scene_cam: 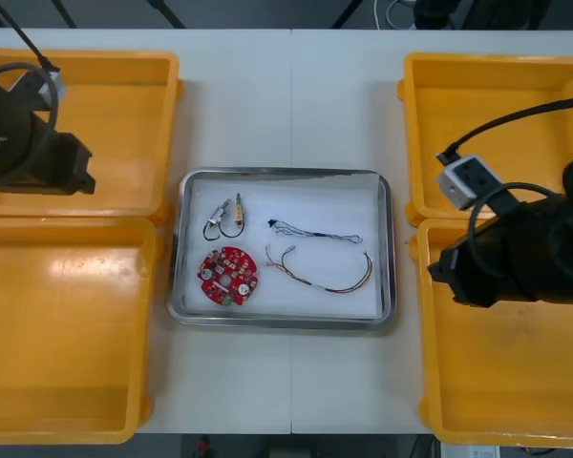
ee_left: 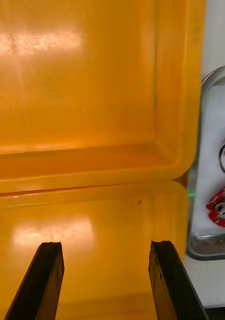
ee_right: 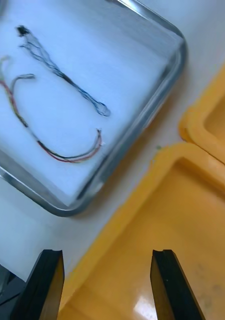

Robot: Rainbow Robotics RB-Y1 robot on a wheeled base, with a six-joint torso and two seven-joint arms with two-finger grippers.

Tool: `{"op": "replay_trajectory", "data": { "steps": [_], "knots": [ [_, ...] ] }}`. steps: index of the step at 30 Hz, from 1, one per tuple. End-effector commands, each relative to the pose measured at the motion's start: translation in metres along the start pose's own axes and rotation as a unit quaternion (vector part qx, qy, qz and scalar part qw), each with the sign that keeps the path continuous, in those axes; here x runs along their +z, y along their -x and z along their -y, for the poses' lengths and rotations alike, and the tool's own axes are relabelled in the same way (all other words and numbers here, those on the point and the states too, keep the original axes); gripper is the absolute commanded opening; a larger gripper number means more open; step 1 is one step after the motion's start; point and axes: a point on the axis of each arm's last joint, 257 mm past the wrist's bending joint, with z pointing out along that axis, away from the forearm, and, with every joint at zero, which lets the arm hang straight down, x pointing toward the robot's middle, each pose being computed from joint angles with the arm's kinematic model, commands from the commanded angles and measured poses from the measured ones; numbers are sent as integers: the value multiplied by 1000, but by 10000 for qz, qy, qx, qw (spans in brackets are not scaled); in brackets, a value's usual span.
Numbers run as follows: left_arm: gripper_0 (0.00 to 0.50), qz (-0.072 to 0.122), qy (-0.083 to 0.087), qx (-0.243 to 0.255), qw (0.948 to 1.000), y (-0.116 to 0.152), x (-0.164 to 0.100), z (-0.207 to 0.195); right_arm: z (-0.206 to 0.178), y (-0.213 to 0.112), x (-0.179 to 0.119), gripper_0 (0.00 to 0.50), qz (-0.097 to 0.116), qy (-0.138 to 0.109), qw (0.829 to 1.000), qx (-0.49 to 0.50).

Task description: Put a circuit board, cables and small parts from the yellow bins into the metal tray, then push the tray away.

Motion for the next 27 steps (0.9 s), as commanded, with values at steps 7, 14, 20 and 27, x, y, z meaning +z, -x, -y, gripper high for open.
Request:
{"op": "replay_trajectory", "data": {
  "steps": [7,14,20,27],
  "knots": [
    [500,-132,385,-346,9986,-42,-19,-89,-89,40,11,500,137,369,9781,-2042],
    [500,-356,399,-584,9969,-72,-12,-110,-123,31,37,500,-158,309,9603,-2769],
    [500,-321,205,-631,9973,-82,1,-107,-137,24,62,500,-442,132,9446,-3250],
    [500,-237,118,-679,9973,-83,6,-105,-151,31,86,500,-461,27,9176,-3948]
  ]
}}
